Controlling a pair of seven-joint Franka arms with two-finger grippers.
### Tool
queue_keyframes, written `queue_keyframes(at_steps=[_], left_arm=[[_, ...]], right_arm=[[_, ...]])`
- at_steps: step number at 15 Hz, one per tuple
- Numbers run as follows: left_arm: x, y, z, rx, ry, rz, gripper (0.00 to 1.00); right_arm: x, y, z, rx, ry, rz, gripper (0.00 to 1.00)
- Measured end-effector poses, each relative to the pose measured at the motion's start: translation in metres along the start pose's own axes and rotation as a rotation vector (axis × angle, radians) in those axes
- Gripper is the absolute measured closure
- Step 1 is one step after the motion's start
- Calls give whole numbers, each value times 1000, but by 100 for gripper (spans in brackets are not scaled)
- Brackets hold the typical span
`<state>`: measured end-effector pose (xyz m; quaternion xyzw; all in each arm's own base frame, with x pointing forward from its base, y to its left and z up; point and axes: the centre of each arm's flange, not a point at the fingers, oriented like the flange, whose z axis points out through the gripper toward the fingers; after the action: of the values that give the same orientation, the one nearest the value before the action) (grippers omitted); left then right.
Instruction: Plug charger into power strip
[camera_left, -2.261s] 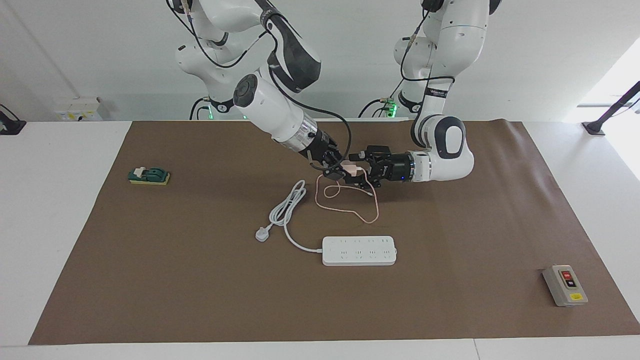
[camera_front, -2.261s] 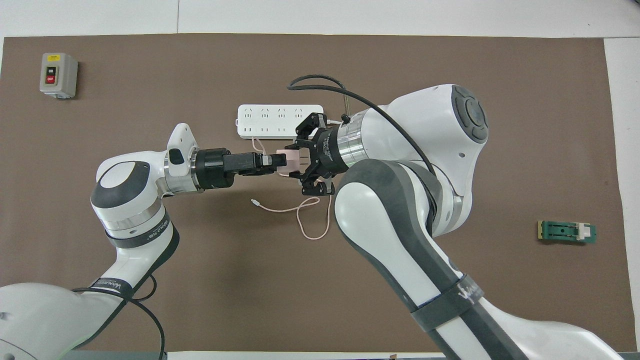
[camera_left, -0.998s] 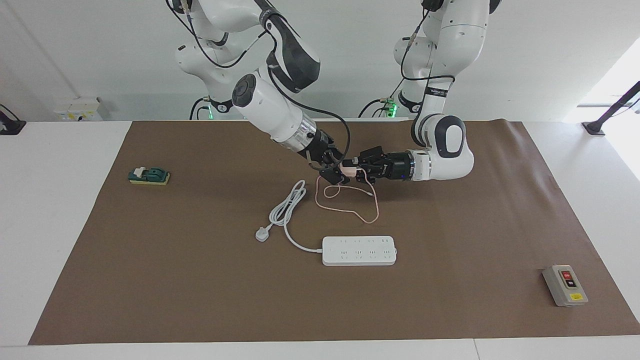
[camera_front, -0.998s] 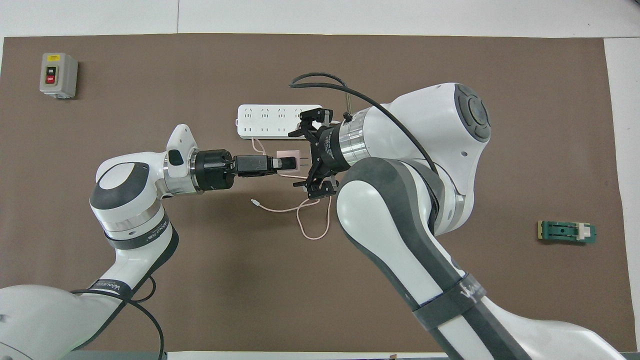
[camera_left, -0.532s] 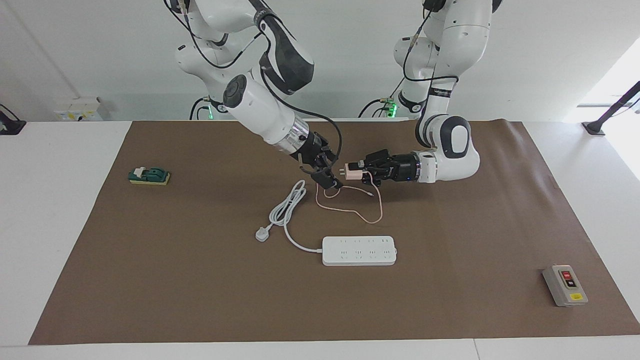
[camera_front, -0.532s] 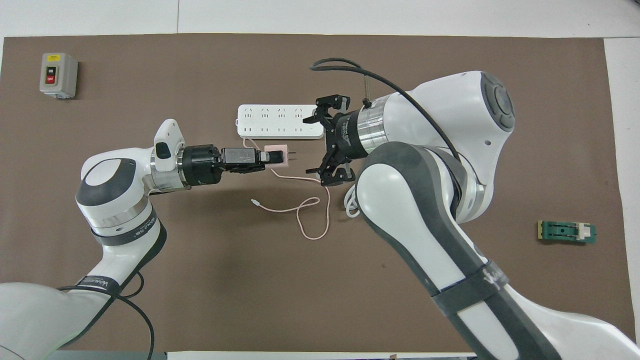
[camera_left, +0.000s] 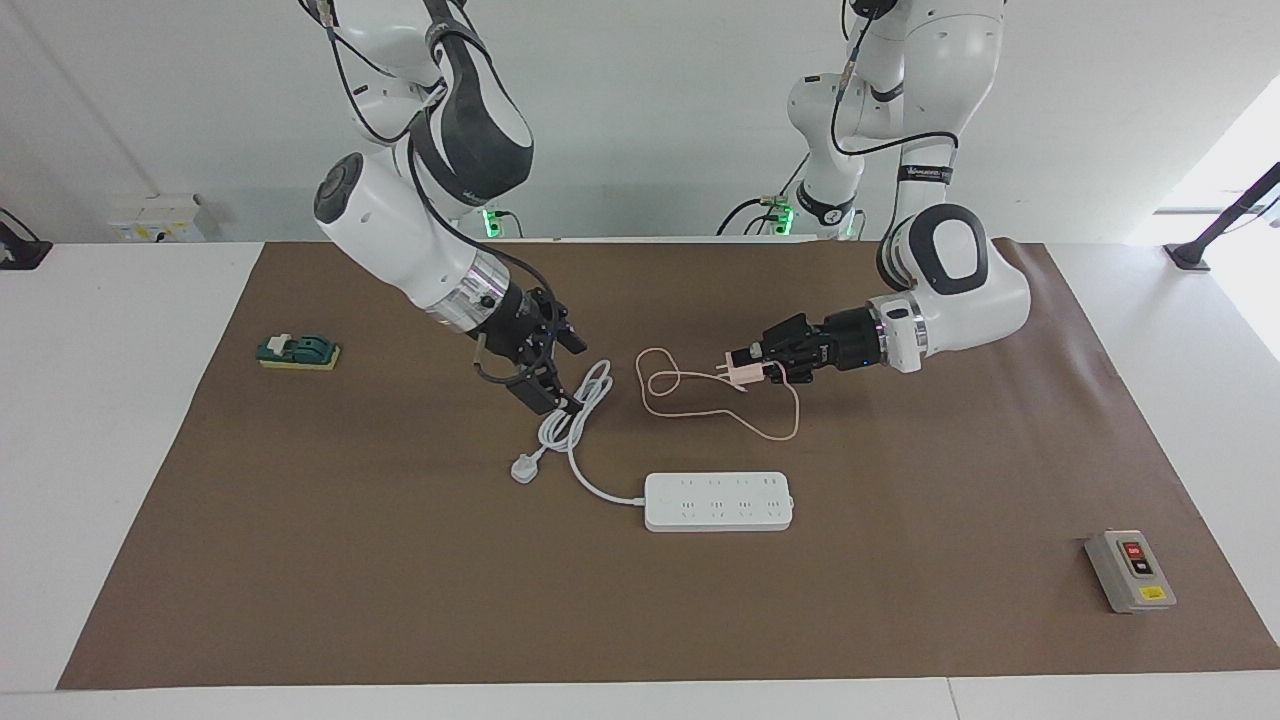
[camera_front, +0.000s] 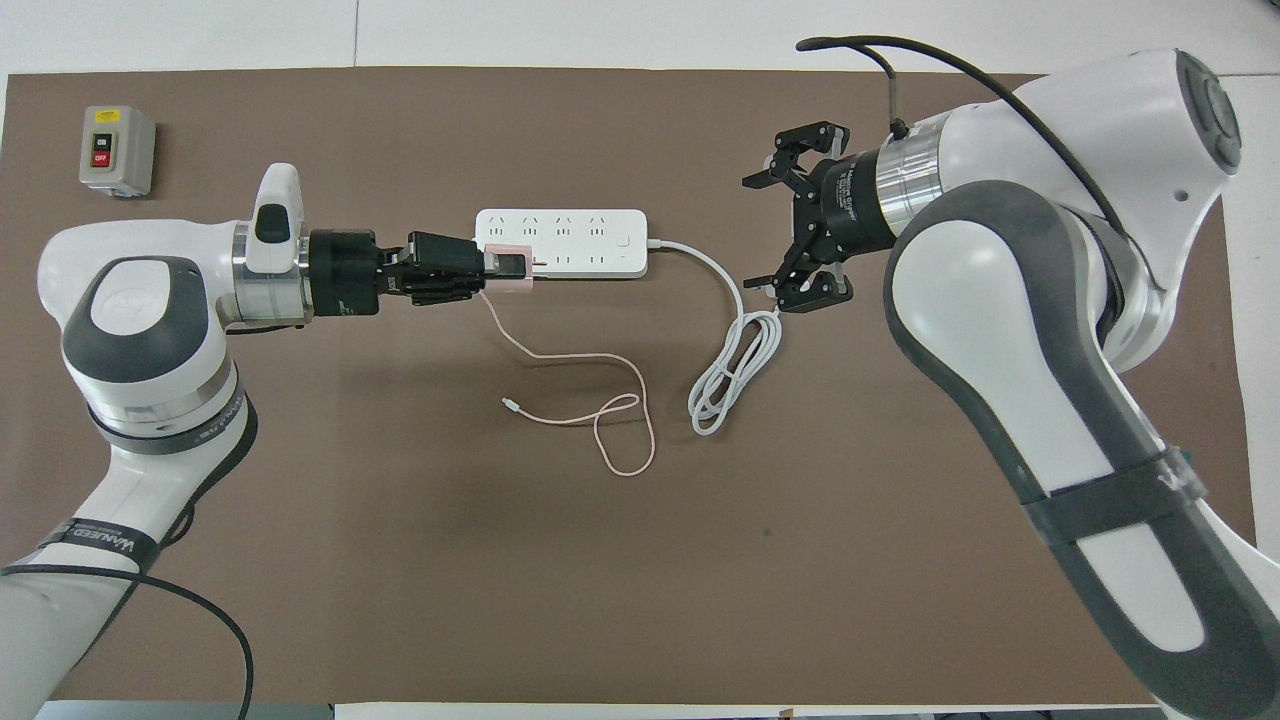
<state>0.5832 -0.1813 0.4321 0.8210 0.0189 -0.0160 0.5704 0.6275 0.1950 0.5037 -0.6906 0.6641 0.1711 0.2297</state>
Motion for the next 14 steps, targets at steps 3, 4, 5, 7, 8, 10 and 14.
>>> queue_keyframes(at_steps=[3,4,5,7,8,10,14], left_arm=[[9,60,-38,192,0,-28,69],[9,77,-49,249,-11,-37,69],[9,89,-63,311,-20,-50,69],[6,104,-91,448,-43,-79,69],[3,110,-106,515,-55,-89,69],[-1,115,-133,628,-69,-105,69],[-2,103,-155,764,-72,-120,69]], right_arm=[[23,-2,-20,-35,18,-120,0],[33,-1,-25,-54,22,-169,0],[42,-1,-29,-72,21,-214,0],[57,0,-35,-96,24,-297,0],[63,1,-37,-109,39,-343,0],[72,3,-43,-146,86,-472,0],[88,12,-64,-237,156,-733,0]])
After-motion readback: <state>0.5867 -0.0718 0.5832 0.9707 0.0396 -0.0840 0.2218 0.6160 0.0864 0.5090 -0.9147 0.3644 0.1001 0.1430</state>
